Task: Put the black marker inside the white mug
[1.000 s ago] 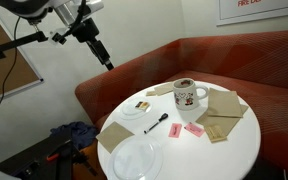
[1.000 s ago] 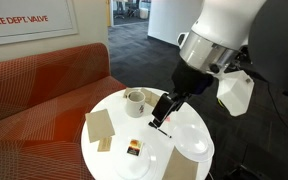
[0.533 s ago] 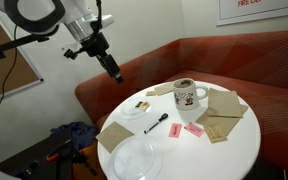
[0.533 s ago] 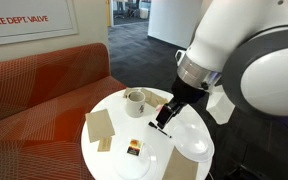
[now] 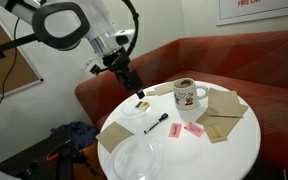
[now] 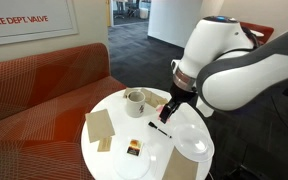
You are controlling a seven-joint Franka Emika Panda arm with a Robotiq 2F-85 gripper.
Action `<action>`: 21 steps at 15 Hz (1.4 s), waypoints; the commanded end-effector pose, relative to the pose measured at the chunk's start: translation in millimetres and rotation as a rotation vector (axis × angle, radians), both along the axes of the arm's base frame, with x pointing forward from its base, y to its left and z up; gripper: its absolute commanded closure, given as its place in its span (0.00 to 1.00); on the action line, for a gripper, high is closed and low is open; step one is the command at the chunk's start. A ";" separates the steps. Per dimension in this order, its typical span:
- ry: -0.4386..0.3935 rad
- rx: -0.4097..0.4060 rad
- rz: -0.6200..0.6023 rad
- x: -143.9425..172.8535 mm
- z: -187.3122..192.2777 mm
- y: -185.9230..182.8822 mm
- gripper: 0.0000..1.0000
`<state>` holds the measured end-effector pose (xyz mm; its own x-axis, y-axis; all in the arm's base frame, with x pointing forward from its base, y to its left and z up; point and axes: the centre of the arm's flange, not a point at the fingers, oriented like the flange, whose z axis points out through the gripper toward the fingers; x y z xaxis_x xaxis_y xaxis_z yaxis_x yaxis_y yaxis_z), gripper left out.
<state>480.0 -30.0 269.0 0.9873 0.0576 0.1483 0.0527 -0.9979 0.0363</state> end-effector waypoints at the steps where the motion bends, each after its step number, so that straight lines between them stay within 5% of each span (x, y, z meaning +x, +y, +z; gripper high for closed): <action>1: -0.034 -0.007 0.022 34.7 -27.4 -15.7 0.00; 10: 0.027 -0.023 0.022 74.6 -83.0 -22.3 0.00; 21: 0.099 -0.020 0.035 68.7 -126.8 -16.3 0.00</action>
